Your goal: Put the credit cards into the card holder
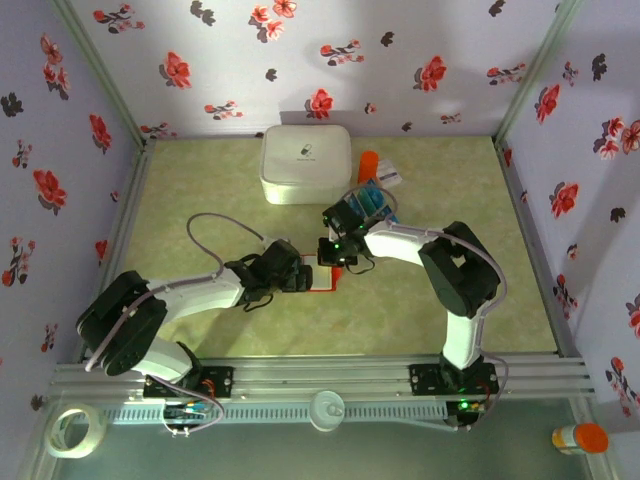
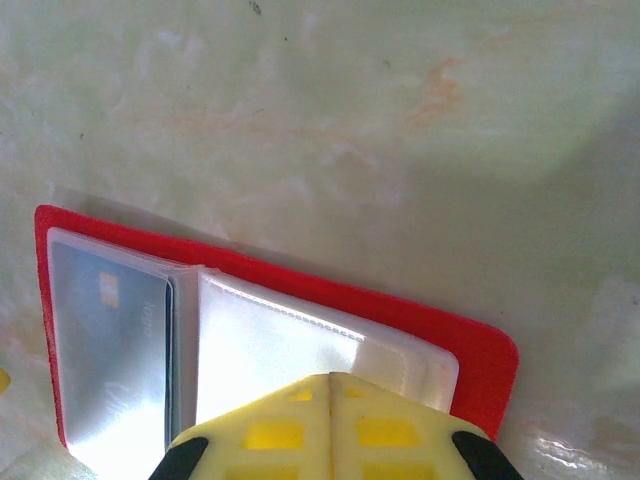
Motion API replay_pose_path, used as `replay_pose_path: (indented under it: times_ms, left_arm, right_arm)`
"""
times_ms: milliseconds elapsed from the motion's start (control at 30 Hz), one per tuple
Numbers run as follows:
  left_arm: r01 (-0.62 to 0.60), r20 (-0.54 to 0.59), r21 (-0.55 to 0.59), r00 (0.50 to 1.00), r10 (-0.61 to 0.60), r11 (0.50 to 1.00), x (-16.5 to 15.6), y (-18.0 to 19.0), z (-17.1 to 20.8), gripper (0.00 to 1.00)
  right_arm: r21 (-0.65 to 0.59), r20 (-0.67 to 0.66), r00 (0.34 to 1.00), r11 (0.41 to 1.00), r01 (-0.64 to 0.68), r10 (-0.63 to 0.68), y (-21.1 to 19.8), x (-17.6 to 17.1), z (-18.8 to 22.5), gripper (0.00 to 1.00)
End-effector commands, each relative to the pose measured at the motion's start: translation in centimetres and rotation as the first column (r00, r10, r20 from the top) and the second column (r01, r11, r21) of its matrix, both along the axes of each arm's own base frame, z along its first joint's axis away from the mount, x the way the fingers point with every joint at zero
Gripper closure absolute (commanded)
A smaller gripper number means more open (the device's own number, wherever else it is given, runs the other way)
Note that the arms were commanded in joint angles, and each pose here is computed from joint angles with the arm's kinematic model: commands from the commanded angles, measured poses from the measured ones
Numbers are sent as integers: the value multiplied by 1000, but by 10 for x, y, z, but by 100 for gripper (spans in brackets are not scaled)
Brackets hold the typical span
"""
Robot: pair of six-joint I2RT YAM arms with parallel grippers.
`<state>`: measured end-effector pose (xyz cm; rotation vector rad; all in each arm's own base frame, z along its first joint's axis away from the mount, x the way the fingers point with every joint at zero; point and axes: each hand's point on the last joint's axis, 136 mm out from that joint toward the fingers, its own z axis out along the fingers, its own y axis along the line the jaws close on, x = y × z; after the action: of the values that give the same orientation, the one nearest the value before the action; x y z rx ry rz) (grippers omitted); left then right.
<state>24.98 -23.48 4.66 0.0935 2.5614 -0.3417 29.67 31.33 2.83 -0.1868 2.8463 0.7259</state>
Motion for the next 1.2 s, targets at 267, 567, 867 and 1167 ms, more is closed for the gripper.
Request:
replay_pose_path:
  times_ms: [267, 567, 867, 1167]
  left_arm:
    - [-2, 10, -15, 1000, 2, 1000, 5, -11, 3, 0]
    - [14, 21, -28, 1000, -13, 1000, 4, -15, 4, 0]
    - [30, 14, -21, 999, -29, 999, -1, -17, -10, 0]
    - [15, 0, 12, 1000, -15, 1000, -10, -5, -29, 2]
  right_arm:
    - [21, -31, 999, 1000, -23, 24, 21, -13, -13, 94]
    - [30, -38, 999, 999, -16, 17, 25, -15, -17, 94]
    - [31, -43, 999, 999, -10, 12, 24, -15, -20, 94]
    - [42, -45, 999, 999, -10, 12, 26, -15, -18, 94]
